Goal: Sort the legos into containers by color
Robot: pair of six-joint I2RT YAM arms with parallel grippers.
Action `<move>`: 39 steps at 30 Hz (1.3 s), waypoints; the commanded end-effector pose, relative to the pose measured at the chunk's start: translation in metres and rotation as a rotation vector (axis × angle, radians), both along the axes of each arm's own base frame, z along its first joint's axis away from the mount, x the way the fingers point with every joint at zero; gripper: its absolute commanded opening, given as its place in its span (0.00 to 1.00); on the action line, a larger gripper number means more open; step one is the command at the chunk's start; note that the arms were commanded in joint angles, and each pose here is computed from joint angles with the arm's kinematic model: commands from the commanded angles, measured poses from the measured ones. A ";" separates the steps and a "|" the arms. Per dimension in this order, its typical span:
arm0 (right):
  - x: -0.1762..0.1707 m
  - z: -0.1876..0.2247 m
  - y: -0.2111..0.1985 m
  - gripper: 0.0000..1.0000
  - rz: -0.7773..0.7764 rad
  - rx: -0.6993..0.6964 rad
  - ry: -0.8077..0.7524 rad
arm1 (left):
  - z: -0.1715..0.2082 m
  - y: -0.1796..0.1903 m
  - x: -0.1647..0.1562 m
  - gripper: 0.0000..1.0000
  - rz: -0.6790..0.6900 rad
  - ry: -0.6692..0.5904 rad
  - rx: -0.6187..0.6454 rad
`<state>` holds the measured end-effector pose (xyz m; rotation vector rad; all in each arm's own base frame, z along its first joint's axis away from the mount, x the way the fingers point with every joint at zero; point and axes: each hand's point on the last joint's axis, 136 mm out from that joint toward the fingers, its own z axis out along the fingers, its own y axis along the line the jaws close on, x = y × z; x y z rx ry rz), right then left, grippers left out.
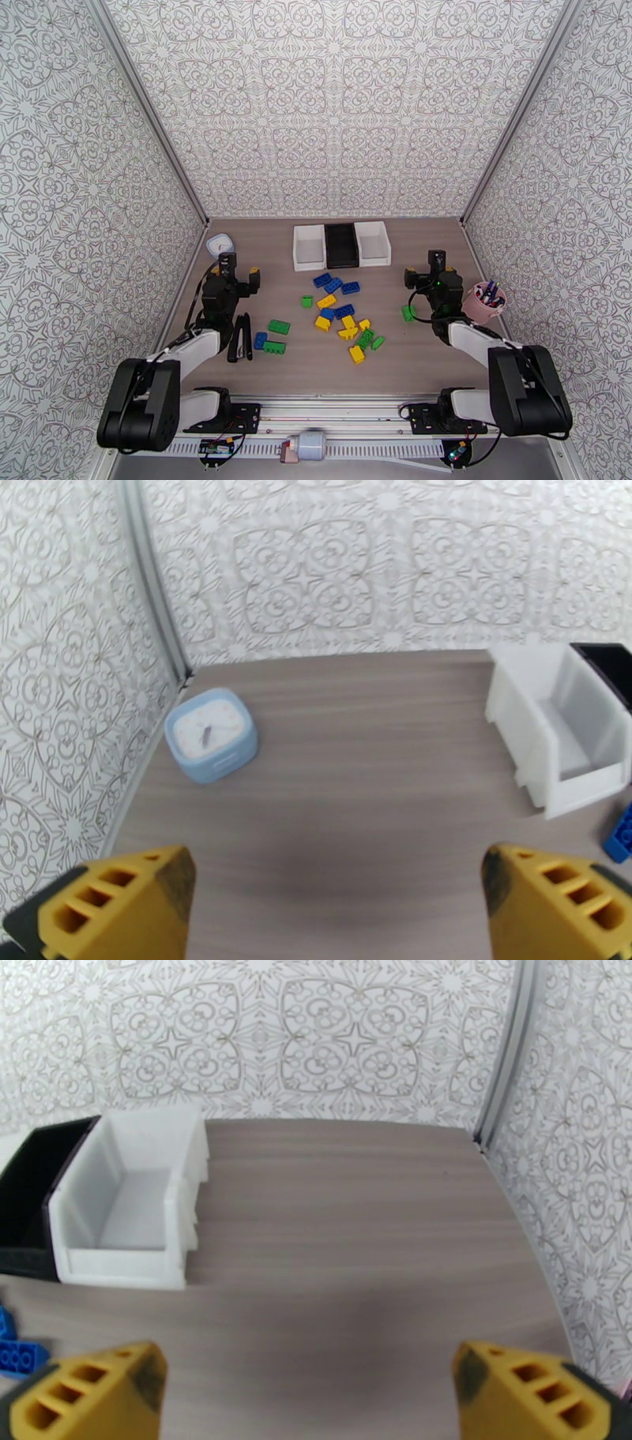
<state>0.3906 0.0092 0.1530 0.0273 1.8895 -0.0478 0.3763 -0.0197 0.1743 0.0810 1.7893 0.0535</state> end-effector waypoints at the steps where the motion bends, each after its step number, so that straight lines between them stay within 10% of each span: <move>1: -0.012 -0.001 -0.002 1.00 -0.070 0.016 0.117 | -0.012 -0.045 -0.020 1.00 -0.198 0.105 0.071; 18: -0.085 -0.057 0.050 1.00 -0.042 0.068 0.828 | -0.009 -0.216 -0.113 1.00 -1.019 0.082 0.088; 31: -0.095 -0.107 0.061 0.97 0.068 -0.032 1.125 | -0.024 -0.259 -0.125 1.00 -1.182 0.129 0.117; 39: -0.091 -0.118 0.059 0.73 0.080 -0.065 1.155 | -0.027 -0.258 -0.122 1.00 -1.153 0.132 0.118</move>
